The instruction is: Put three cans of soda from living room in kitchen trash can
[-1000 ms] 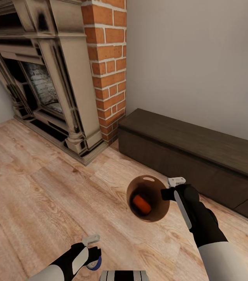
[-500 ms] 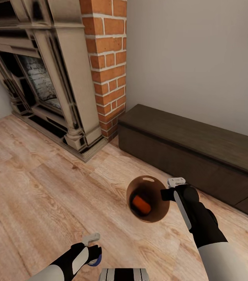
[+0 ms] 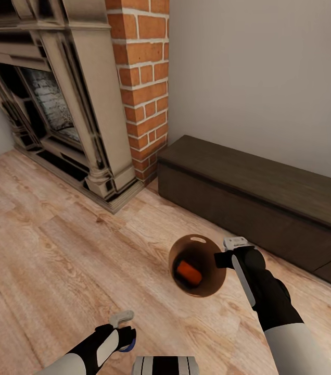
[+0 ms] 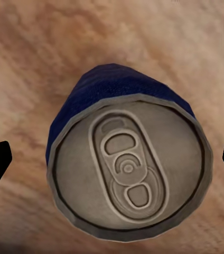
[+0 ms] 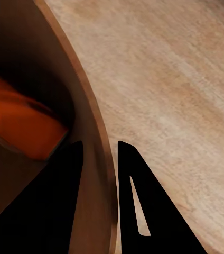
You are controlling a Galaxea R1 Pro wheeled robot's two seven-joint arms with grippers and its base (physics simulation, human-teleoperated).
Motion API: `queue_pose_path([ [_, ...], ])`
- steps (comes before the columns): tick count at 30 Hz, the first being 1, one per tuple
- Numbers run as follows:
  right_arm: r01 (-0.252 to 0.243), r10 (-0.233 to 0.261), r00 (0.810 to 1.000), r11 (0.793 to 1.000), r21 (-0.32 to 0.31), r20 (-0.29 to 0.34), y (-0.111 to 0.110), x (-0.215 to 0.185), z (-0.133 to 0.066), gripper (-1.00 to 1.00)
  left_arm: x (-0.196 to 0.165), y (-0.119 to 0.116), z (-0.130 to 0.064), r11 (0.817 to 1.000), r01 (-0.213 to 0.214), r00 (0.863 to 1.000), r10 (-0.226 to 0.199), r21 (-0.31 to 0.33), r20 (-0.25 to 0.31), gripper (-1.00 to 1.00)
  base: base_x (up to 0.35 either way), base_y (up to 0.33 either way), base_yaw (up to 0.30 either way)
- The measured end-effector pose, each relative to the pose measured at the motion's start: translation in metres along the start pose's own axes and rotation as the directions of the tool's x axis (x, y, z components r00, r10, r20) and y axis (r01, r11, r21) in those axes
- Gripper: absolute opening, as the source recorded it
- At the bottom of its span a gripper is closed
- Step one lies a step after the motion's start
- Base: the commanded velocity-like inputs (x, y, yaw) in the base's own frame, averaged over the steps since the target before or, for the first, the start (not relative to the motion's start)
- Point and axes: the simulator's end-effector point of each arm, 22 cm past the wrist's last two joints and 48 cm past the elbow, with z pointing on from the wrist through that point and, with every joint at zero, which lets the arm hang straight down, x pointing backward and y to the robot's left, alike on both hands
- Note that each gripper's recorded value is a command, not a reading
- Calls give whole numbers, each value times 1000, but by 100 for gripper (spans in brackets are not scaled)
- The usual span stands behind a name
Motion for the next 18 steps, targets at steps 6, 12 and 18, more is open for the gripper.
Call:
queue_pose_path([
  [6, 1, -1, 1000, 1000, -1, -13, 1, 6, 5, -100, 0, 1, 3, 1000, 0, 1000, 0, -2, 5, 100, 0, 0, 0],
  [12, 1, -1, 1000, 1000, -3, -17, 2, 8, 6, -100, 1, 0, 4, 1000, -7, 1000, 7, -3, 6, 100, 0, 0, 0],
  [18, 1, -1, 1000, 1000, -6, -25, 4, 11, 10, -100, 5, -2, 7, 1000, -14, 1000, 14, 8, -1, 100, 0, 0, 0],
])
